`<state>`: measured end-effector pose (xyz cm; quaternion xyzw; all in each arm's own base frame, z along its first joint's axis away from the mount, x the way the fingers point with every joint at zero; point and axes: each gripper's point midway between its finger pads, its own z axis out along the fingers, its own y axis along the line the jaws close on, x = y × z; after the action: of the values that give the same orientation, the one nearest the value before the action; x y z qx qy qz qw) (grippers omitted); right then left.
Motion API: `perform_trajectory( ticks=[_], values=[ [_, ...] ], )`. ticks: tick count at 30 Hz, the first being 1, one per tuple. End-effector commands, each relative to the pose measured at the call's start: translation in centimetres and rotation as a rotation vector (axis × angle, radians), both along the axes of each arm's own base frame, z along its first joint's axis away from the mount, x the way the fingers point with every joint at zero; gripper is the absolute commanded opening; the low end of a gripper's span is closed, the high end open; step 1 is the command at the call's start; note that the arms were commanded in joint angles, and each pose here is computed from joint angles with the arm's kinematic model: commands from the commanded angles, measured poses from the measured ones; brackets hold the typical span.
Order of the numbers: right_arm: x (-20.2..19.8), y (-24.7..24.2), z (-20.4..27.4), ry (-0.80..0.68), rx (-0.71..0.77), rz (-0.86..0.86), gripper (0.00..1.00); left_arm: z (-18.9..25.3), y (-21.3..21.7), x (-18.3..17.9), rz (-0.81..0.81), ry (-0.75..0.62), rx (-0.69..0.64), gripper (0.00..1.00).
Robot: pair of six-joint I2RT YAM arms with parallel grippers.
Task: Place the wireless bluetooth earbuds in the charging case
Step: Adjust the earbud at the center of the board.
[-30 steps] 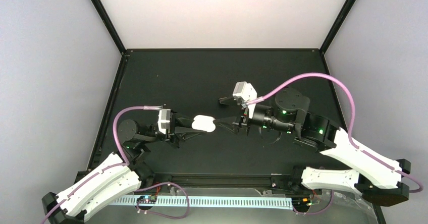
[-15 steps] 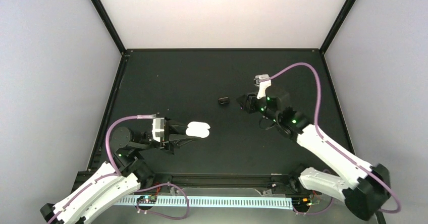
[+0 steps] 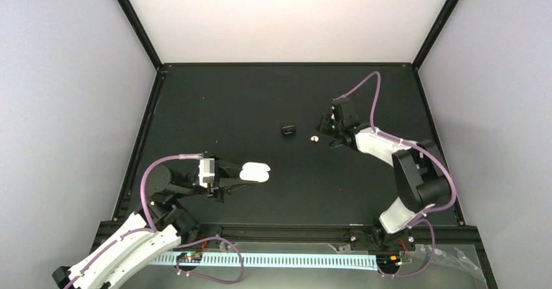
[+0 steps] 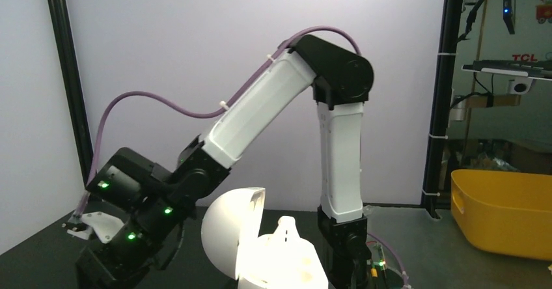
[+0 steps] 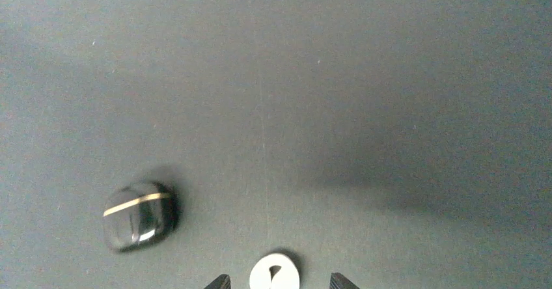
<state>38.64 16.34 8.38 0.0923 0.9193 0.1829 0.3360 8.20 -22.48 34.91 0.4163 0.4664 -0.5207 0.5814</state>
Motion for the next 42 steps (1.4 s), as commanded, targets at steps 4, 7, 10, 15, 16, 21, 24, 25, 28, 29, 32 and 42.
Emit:
perform_trajectory(
  ticks=[4,7,10,15,16,21,24,25,28,29,32,42],
  values=[
    [3.0,0.1,-0.9,0.011,0.029,-0.032,0.39,0.3,0.2,-0.7,-0.018,-0.031,-0.009,0.02],
    [3.0,0.6,-2.0,0.045,0.055,-0.025,0.39,0.3,0.2,-0.8,-0.020,-0.036,-0.013,0.02],
    [2.7,1.2,-2.7,0.072,0.087,-0.016,0.37,0.3,0.2,-0.8,-0.026,-0.036,-0.011,0.02],
    [1.8,1.8,-3.4,0.095,0.135,0.001,0.35,0.4,0.2,-0.9,-0.028,-0.039,-0.014,0.02],
    [1.7,1.9,-3.6,0.100,0.141,0.004,0.35,0.4,0.2,-0.9,-0.028,-0.041,-0.015,0.01],
    [1.4,2.6,-3.8,0.119,0.176,0.028,0.34,0.4,0.2,-0.9,-0.031,-0.040,-0.015,0.02],
    [1.1,2.8,-3.7,0.124,0.196,0.029,0.34,0.3,0.2,-0.9,-0.029,-0.038,-0.012,0.02],
    [1.0,2.8,-3.6,0.123,0.201,0.031,0.33,0.4,0.2,-0.9,-0.029,-0.039,-0.013,0.01],
    [0.6,3.2,-3.5,0.133,0.212,0.043,0.33,0.4,0.2,-0.9,-0.026,-0.042,-0.014,0.02],
    [0.4,3.3,-3.4,0.137,0.213,0.047,0.33,0.4,0.2,-0.9,-0.027,-0.042,-0.015,0.02],
    [-0.1,3.6,-3.3,0.145,0.222,0.058,0.33,0.4,0.2,-0.9,-0.026,-0.043,-0.015,0.02],
    [-1.4,4.2,-1.4,0.128,0.220,0.092,0.31,0.4,0.2,-1.0,-0.028,-0.043,-0.014,0.02]
  ],
)
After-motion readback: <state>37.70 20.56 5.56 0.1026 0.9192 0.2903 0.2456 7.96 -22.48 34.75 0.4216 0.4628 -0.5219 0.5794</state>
